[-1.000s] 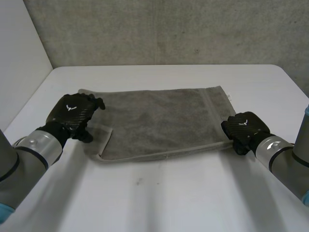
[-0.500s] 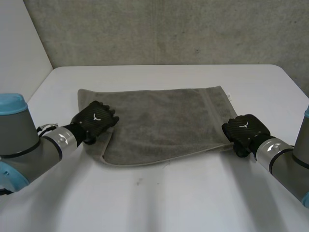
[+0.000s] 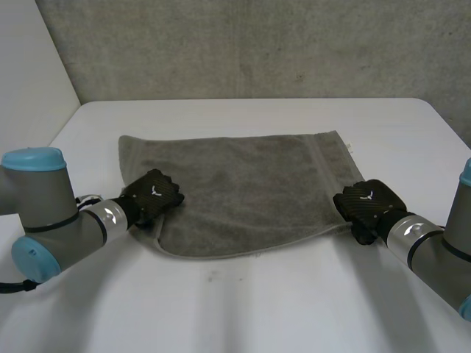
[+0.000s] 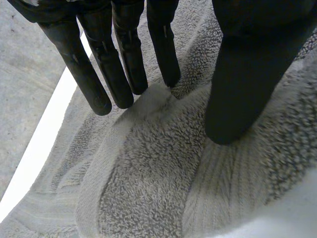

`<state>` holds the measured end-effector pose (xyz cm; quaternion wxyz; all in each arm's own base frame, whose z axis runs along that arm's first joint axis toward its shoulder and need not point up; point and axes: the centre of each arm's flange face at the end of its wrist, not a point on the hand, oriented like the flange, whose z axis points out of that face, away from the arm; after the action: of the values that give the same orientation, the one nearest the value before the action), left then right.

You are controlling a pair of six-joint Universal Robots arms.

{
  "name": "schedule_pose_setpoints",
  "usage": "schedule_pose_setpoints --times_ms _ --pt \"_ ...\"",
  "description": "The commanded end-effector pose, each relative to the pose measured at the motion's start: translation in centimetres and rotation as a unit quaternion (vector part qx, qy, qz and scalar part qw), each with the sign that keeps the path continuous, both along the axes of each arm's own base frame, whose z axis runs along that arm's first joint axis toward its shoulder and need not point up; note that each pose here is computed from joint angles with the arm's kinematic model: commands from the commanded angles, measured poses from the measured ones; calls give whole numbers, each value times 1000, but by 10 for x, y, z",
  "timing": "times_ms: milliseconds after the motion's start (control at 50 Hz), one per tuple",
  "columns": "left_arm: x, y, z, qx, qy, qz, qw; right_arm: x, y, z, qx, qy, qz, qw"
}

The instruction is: Fold the towel.

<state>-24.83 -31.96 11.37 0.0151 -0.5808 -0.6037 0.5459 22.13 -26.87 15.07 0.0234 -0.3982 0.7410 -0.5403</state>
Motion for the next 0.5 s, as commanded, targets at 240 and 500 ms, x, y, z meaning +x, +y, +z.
schedule_pose_setpoints --times_ms 240,500 --pt "4 -4 21 -30 -1 12 999 0 0 -2 2 4 1 1000" --pt "18 15 43 -34 6 25 999 1 1 -3 3 4 4 1000"
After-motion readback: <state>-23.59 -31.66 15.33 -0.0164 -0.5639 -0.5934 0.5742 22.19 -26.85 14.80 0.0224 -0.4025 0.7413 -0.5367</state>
